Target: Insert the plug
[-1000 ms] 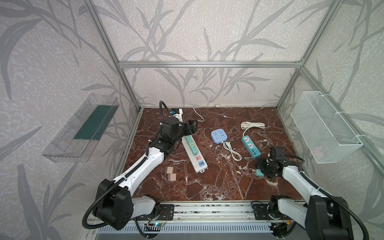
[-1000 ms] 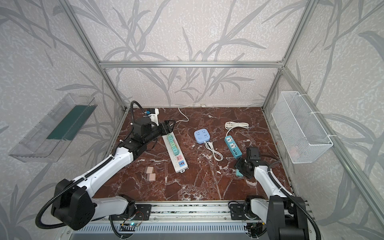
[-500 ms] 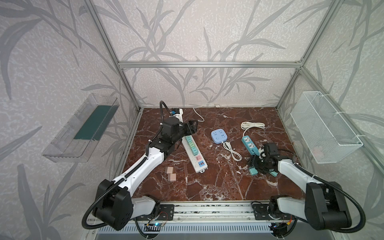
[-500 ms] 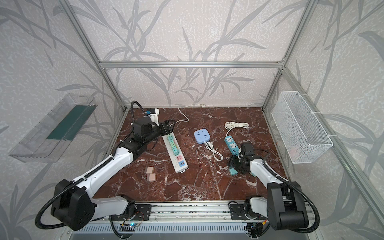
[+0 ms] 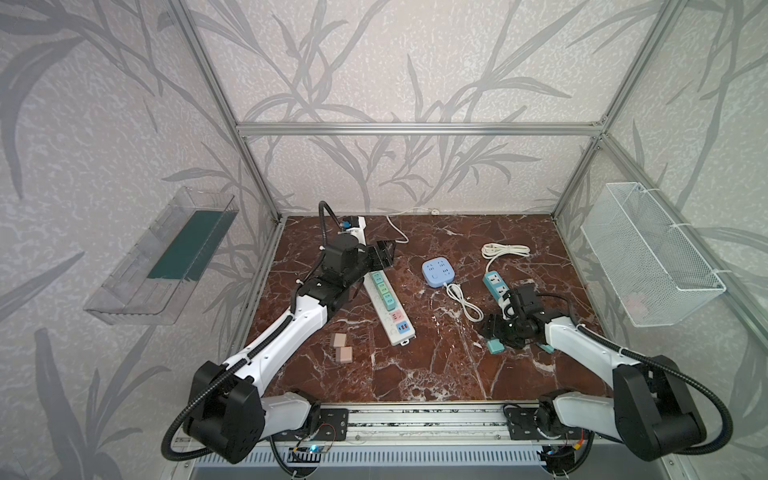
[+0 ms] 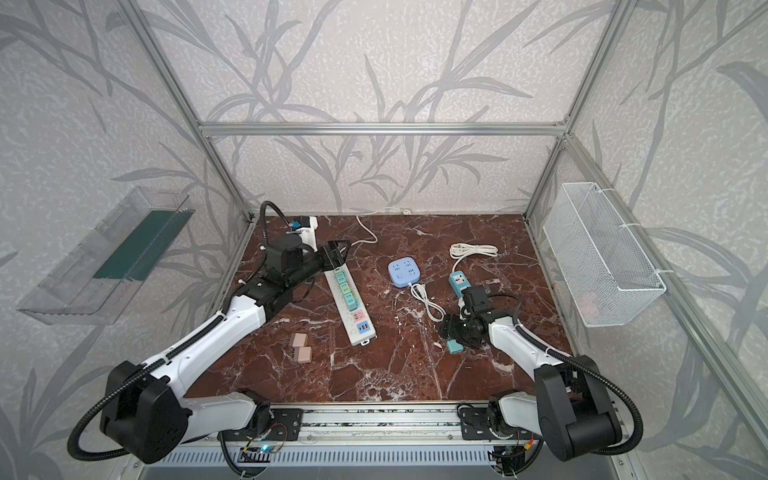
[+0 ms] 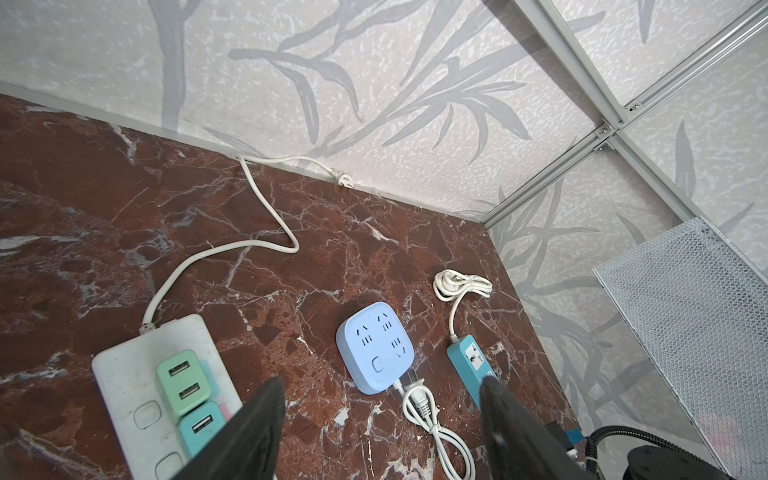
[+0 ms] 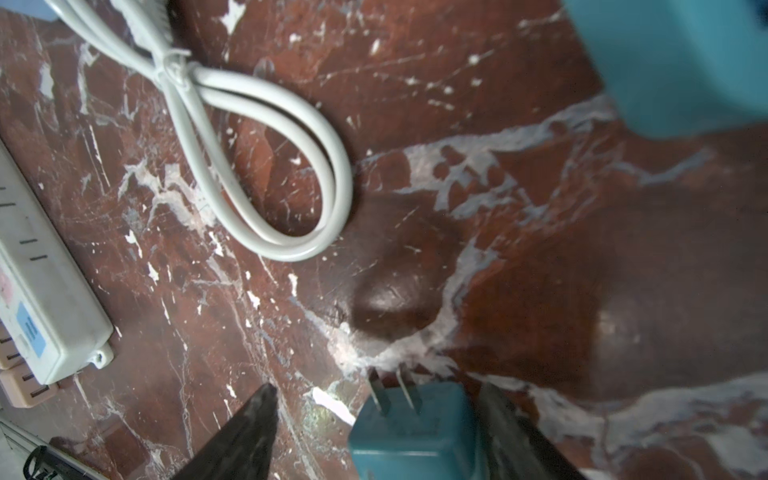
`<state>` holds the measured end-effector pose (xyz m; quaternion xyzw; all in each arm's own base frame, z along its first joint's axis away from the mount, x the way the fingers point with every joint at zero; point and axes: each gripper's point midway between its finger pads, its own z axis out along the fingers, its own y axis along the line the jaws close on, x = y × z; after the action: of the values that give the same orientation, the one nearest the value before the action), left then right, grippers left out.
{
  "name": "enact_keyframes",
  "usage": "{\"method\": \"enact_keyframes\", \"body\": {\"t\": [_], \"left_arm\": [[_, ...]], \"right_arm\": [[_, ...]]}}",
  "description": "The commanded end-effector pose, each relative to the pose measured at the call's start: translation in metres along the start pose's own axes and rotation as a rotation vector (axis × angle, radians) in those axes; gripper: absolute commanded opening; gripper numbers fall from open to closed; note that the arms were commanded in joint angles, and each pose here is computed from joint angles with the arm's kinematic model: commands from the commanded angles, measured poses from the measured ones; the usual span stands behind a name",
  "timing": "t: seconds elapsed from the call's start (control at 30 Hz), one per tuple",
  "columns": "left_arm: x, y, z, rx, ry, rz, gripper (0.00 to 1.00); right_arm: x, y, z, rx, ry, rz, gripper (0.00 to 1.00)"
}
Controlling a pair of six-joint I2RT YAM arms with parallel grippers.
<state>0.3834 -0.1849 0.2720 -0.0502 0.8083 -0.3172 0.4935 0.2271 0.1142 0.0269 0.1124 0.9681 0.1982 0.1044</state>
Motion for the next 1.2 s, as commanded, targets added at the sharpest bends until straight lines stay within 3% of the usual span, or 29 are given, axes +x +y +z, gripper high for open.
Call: {"method": "enact_keyframes", "body": {"t": [0.0, 0.33, 0.53, 0.77, 1.03, 1.17], "left_arm": [[-0.018, -0.012, -0.012, 0.013, -0.052, 0.015, 0.73], [-0.022, -0.008, -0.017, -0.017, -0.084, 0.029, 0.72], [-0.023, -0.012, -0.018, -0.008, -0.082, 0.048, 0.72], [-0.031, -0.010, -0.027, -0.029, -0.122, 0.081, 0.72], [-0.033, -0.010, -0.029, -0.031, -0.133, 0.092, 0.72], [-0.031, -0.008, -0.028, -0.039, -0.130, 0.096, 0.72]], "right_arm": [[0.037, -0.017, 0.006, 0.104, 0.128, 0.006, 0.75], [0.061, -0.014, 0.010, 0.232, 0.154, -0.141, 0.69], [0.063, -0.010, 0.016, 0.207, 0.167, -0.158, 0.47], [0.060, 0.007, 0.011, 0.227, 0.124, -0.276, 0.43], [0.084, 0.080, 0.027, 0.185, 0.117, -0.603, 0.41], [0.105, 0.099, 0.045, 0.180, 0.152, -0.693, 0.44]]}}
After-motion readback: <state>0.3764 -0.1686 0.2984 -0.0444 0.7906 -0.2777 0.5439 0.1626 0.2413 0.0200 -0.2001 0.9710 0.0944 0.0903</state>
